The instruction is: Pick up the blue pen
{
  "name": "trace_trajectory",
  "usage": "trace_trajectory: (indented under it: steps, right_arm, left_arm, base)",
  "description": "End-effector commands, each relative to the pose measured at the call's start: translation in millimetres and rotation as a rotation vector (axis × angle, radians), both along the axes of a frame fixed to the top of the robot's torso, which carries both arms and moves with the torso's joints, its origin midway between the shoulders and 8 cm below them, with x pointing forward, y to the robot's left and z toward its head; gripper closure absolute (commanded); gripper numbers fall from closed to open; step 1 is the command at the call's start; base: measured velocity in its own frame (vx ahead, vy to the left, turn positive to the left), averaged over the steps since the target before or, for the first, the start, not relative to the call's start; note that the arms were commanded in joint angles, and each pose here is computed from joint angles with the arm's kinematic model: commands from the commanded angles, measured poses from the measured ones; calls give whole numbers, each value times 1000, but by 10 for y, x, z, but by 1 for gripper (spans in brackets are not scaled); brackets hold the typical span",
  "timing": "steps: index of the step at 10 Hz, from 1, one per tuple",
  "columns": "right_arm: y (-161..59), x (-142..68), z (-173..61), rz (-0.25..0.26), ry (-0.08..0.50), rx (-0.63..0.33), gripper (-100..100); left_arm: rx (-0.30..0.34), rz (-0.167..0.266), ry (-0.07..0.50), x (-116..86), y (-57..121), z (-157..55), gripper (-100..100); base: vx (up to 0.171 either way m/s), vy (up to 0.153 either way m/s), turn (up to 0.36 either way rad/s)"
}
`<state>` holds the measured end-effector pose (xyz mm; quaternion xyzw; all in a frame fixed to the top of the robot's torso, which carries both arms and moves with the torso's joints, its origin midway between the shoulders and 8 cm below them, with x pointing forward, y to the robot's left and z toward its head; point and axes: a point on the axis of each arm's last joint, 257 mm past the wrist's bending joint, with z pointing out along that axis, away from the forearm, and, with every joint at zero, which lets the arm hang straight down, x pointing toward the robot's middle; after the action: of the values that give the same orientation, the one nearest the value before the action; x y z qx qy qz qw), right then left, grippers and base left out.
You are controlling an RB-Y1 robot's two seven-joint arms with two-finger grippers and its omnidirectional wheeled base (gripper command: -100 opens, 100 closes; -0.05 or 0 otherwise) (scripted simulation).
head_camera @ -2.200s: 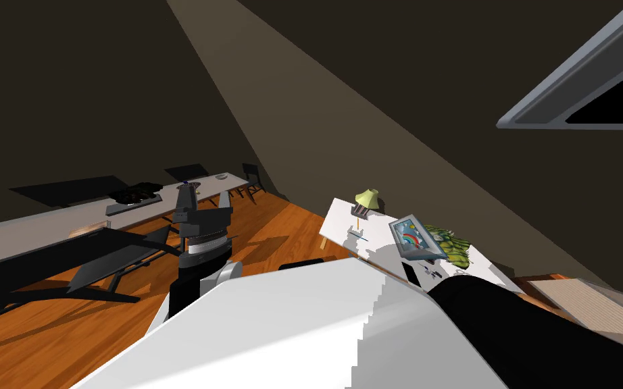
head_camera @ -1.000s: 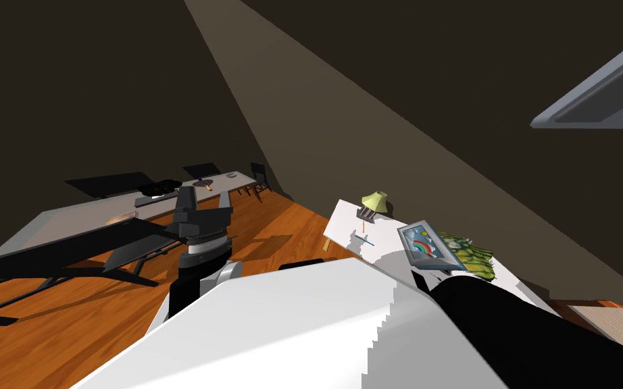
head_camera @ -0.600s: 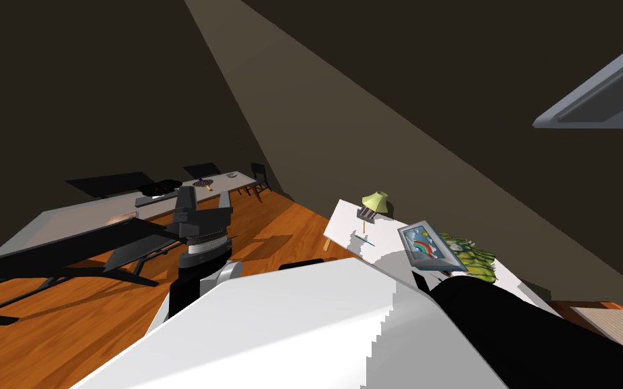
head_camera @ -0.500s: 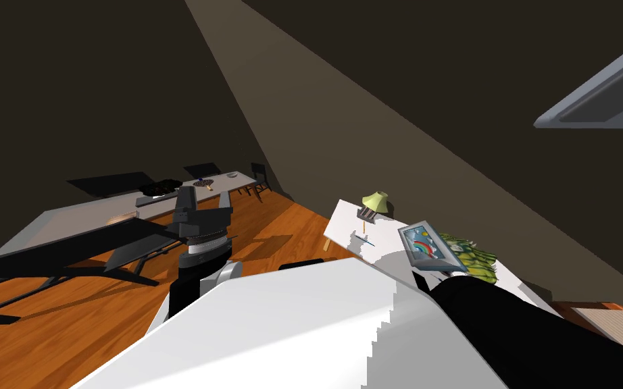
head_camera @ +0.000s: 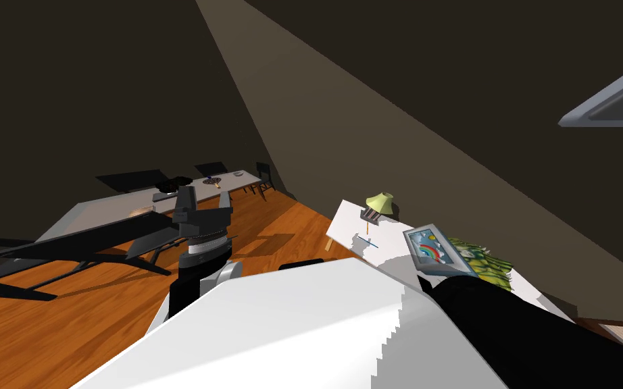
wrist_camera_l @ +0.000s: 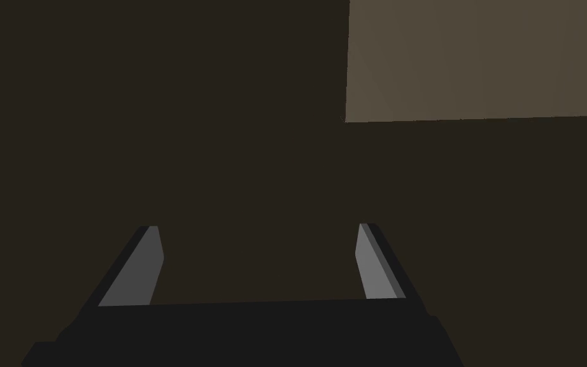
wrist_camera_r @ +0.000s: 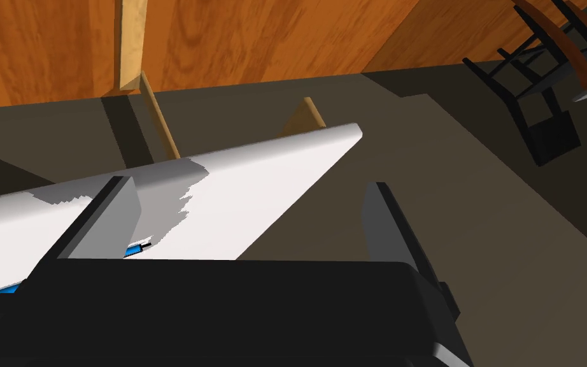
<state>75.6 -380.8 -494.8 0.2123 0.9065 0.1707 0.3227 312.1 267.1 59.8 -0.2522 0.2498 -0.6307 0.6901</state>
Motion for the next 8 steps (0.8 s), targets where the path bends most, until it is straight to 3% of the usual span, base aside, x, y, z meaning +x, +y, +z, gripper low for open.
trace_trajectory:
  steps: [1,8]
  right_arm:
    - [-7,-40,-22,10,11,-8,-100]
    - [-7,-40,-22,10,11,-8,-100]
  left_arm:
    - [0,0,0,0,0,0,0]
    - [0,0,0,0,0,0,0]
  base:
    - [-4,4,13]
    - [0,0,1]
